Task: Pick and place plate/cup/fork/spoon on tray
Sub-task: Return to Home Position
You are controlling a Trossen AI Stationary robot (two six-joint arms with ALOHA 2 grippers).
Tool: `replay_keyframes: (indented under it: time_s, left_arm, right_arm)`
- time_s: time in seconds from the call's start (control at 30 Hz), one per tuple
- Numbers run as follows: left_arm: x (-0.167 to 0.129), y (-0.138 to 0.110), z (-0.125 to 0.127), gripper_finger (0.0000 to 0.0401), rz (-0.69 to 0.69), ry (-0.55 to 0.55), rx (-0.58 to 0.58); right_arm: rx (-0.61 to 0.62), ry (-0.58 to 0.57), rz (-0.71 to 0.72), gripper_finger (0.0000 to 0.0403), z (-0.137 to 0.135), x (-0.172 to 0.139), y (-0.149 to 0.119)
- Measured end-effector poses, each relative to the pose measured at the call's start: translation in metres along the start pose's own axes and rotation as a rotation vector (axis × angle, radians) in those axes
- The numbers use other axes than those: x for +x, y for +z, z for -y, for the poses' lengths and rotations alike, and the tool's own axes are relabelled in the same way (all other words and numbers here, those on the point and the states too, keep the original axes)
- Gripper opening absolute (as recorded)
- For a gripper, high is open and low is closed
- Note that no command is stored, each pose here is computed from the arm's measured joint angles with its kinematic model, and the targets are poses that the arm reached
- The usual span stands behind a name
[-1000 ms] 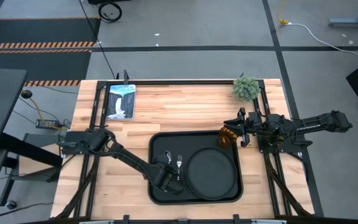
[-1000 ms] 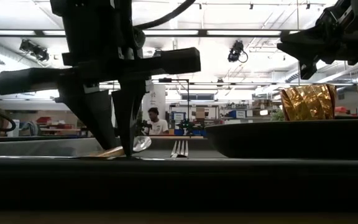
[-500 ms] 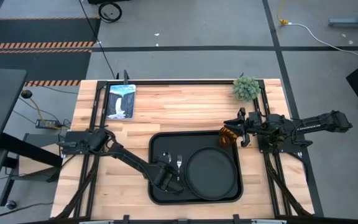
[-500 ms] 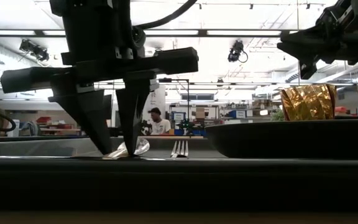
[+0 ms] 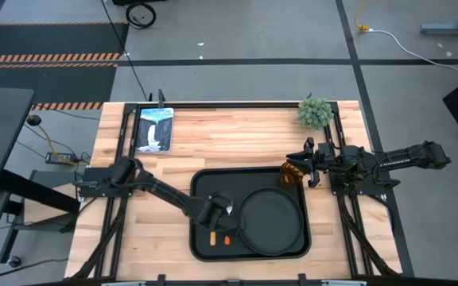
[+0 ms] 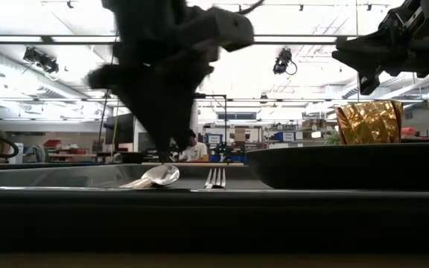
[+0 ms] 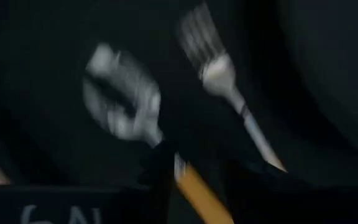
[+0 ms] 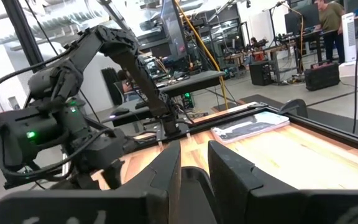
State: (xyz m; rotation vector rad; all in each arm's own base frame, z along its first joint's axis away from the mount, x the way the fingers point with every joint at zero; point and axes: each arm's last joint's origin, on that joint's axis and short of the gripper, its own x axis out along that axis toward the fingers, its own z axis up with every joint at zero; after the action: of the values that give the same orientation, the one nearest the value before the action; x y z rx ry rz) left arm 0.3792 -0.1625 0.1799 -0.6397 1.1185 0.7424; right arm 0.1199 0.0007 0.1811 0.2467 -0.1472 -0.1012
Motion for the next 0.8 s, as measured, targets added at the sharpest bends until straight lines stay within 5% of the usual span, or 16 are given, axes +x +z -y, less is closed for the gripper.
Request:
replay_keyframes:
  time_s: [0.23,0.53,0.8]
  left_arm:
    - [0.005,0.036,0.002,0.0128,0.267,0.039,0.482]
    - [0.007,0.09,0.005,0.0128,0.579,0.331,1.07]
    - [-0.016,0.103,0.025,0.0128,0.769,0.197,1.34]
  right_arm:
    - [0.0,0.0,-0.001,0.0088,0.0,0.0,0.0]
    - [0.0,0.0,0.0,0.0088,0.0,0.0,0.0]
    - [0.0,0.0,0.0,0.0088,0.0,0.0,0.0]
